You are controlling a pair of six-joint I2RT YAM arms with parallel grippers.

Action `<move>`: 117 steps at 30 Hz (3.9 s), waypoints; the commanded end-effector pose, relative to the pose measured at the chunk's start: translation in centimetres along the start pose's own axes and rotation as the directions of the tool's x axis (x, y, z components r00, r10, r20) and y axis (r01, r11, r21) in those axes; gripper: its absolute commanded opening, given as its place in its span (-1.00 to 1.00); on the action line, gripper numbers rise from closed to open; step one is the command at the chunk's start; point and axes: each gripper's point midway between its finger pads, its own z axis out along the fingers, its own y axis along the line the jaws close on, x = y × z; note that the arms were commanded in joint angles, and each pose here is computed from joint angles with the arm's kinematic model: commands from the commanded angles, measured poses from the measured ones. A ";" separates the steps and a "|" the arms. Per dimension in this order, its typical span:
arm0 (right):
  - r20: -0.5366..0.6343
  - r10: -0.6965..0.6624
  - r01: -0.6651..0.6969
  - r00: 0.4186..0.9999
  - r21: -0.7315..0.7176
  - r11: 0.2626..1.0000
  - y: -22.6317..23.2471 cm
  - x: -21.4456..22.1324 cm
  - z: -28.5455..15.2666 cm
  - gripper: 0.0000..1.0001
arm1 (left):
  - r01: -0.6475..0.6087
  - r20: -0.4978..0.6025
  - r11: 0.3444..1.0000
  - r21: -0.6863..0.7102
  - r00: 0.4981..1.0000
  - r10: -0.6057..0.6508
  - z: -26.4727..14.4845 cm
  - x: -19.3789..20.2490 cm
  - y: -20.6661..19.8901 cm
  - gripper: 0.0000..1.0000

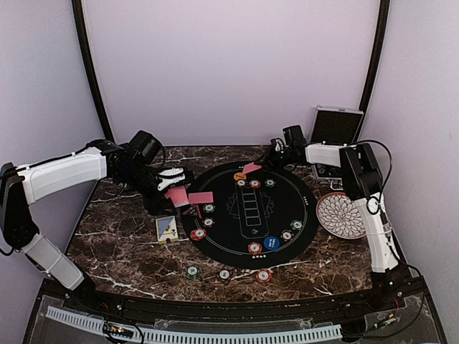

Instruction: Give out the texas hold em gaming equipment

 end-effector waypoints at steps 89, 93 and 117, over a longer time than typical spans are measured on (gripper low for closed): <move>-0.418 -0.262 -0.034 0.870 -0.580 0.814 25.9 31.3 1.8 0.33 | -0.002 0.102 1.000 0.026 0.995 -0.001 -1.9 -3.8 -0.3 -0.93; -0.433 -0.250 -0.058 0.866 -0.583 0.810 25.9 31.4 2.2 0.18 | -0.011 0.100 1.000 0.022 0.995 0.009 -1.9 -4.0 -0.4 -0.91; -0.343 -0.218 0.034 0.914 -0.470 0.882 22.9 28.4 -1.1 -0.31 | -0.039 0.085 0.999 -0.002 0.996 0.039 -1.8 -3.5 -0.2 -0.92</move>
